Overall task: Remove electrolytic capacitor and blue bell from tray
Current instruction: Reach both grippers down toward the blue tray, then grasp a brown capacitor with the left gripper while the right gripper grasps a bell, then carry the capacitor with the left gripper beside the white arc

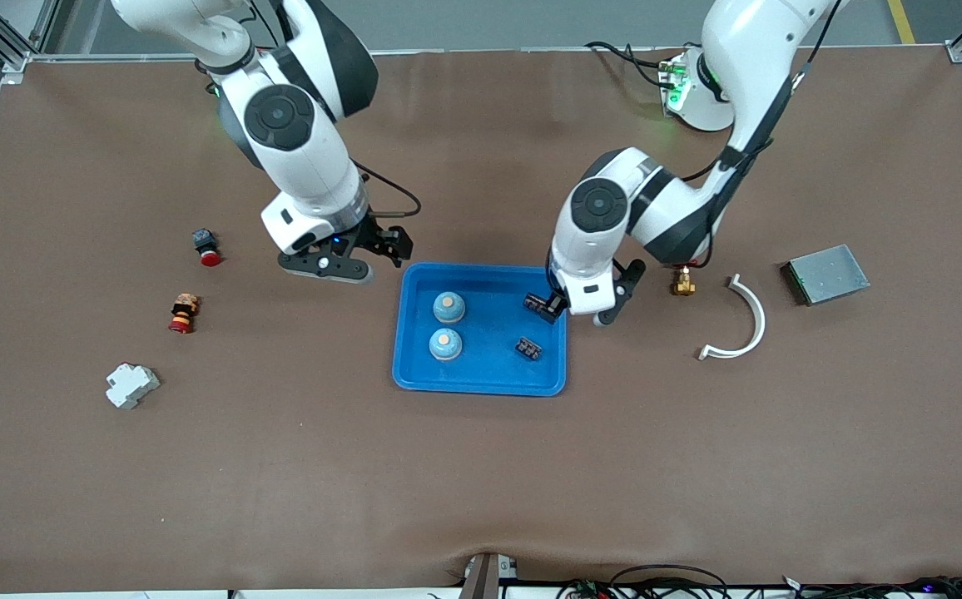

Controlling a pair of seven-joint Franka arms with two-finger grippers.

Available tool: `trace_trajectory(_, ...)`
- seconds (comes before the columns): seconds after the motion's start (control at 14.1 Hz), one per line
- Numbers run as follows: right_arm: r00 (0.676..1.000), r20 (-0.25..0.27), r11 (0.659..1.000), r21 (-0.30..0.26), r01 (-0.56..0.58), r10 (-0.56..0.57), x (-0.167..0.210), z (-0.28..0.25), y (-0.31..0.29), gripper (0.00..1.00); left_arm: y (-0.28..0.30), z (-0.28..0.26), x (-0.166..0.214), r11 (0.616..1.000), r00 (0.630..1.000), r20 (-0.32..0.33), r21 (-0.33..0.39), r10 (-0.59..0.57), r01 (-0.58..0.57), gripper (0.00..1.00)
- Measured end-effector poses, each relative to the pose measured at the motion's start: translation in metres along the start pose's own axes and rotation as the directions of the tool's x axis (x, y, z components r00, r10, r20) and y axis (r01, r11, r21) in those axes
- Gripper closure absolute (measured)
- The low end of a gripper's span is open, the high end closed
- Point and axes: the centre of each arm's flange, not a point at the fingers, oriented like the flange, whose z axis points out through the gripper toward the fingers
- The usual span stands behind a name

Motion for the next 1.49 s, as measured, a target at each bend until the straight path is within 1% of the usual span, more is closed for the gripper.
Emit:
trace_trajectory(0.07, 1.0, -0.002, 1.0, 0.004, -0.01, 0.01, -0.004, 0.016, -0.002, 0.0, 0.001, 0.01, -0.006, 1.0, 1.0, 0.004, -0.005, -0.018, 0.018, 0.26)
trace_trajectory(0.28, 1.0, 0.027, 1.0, -0.016, -0.015, 0.015, -0.022, 0.057, -0.014, 0.0, 0.008, 0.026, -0.017, 0.998, 0.998, 0.019, -0.004, -0.062, 0.062, 0.29)
trace_trajectory(0.35, 0.999, 0.034, 1.0, -0.018, -0.015, 0.015, -0.026, 0.07, -0.02, 0.0, 0.008, 0.031, -0.021, 0.997, 0.997, 0.021, 0.002, -0.076, 0.076, 0.33)
trace_trajectory(0.57, 0.998, 0.031, 0.999, -0.004, -0.053, 0.053, -0.033, 0.107, -0.037, 0.0, 0.006, 0.044, -0.034, 0.994, 0.994, 0.022, 0.022, -0.107, 0.107, 0.33)
trace_trajectory(0.71, 0.998, 0.021, 0.998, -0.021, -0.059, 0.059, -0.036, 0.127, -0.054, 0.0, 0.004, 0.054, -0.04, 0.993, 0.993, 0.009, 0.03, -0.114, 0.114, 0.34)
trace_trajectory(0.85, 0.998, -0.009, 0.997, -0.052, -0.062, 0.062, -0.033, 0.148, -0.068, 0.0, 0.002, 0.065, -0.041, 0.993, 0.994, -0.013, 0.037, -0.109, 0.11, 0.36)
trace_trajectory(0.92, 0.998, -0.013, 0.996, -0.062, -0.066, 0.066, -0.03, 0.16, -0.072, 0.0, 0.001, 0.069, -0.043, 0.993, 0.994, -0.02, 0.04, -0.108, 0.108, 0.39)
trace_trajectory(0.99, 0.997, -0.012, 0.995, -0.066, -0.072, 0.071, -0.025, 0.172, -0.076, 0.0, 0.0, 0.073, -0.044, 0.993, 0.994, -0.021, 0.045, -0.106, 0.107, 0.4)
trace_trajectory(1.06, 0.997, -0.01, 0.995, -0.067, -0.078, 0.078, -0.02, 0.182, -0.079, 0.0, 0.0, 0.075, -0.045, 0.993, 0.994, -0.02, 0.047, -0.105, 0.106, 0.46)
trace_trajectory(1.13, 0.997, -0.008, 0.995, -0.066, -0.081, 0.081, -0.017, 0.189, -0.081, 0.0, 0.001, 0.075, -0.046, 0.993, 0.994, -0.019, 0.044, -0.105, 0.106, 0.56)
trace_trajectory(1.2, 0.997, -0.007, 0.995, -0.062, -0.082, 0.082, -0.015, 0.194, -0.084, 0.0, 0.003, 0.073, -0.047, 0.994, 0.994, -0.018, 0.039, -0.105, 0.105, 0.7)
trace_trajectory(1.49, 0.997, -0.009, 0.995, -0.058, -0.08, 0.079, -0.013, 0.202, -0.087, 0.0, 0.009, 0.065, -0.052, 0.994, 0.994, -0.018, 0.018, -0.11, 0.11, 0.7)
